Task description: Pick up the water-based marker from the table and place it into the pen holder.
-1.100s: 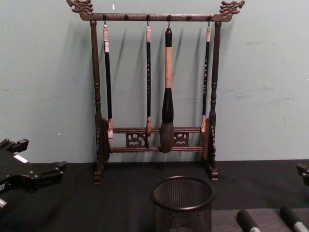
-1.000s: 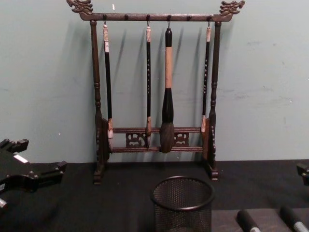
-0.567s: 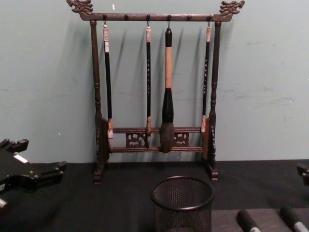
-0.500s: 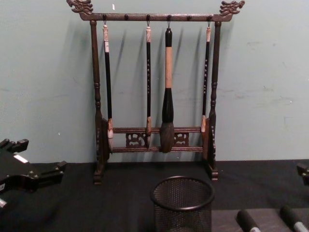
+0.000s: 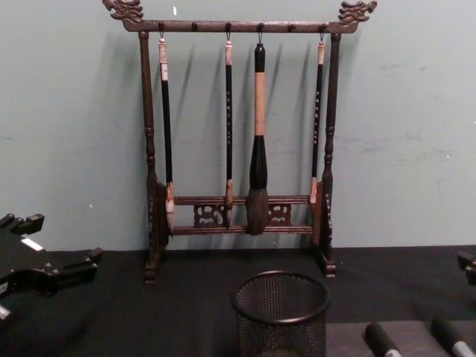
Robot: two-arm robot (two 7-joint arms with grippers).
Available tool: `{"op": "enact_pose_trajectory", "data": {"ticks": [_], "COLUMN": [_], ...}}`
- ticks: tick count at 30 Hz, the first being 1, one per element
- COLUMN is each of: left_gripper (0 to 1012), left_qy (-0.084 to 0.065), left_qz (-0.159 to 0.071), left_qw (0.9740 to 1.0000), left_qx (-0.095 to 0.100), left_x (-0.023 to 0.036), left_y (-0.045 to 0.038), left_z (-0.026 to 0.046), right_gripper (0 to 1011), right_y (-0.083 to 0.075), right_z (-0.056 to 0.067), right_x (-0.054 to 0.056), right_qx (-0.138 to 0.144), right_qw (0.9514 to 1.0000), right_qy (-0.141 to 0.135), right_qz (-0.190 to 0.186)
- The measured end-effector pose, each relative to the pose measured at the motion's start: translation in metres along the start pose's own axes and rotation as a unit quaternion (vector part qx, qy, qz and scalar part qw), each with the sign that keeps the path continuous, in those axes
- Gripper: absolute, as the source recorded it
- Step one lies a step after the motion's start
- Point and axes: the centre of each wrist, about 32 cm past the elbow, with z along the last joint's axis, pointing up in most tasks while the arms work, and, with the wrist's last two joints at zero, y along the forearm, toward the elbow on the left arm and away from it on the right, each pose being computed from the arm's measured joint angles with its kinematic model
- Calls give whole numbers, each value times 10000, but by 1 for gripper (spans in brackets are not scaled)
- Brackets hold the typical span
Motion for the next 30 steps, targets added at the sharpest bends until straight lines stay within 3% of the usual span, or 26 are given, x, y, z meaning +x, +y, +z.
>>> {"op": "enact_pose_trajectory", "data": {"ticks": [11,17,22,30], "left_gripper": [1001,1001,1001,1001], "left_qy": [0,0,0,0], "left_qz": [0,0,0,0], "left_qw": [10000,10000,10000,10000], "left_qx": [0,0,0,0], "left_x": [0,0,0,0], "left_y": [0,0,0,0], "left_z": [0,0,0,0], "right_gripper": [1000,1000,1002,1002], "right_y": [11,39,87,138], "right_z": [6,42,142,235], "right_x": [6,30,61,91], "right_qx": [3,-82,-521,-966], "right_qw": [10000,9995,9950,9879], "right_qy": [35,256,782,1059], "right_qz": [65,192,348,600]}}
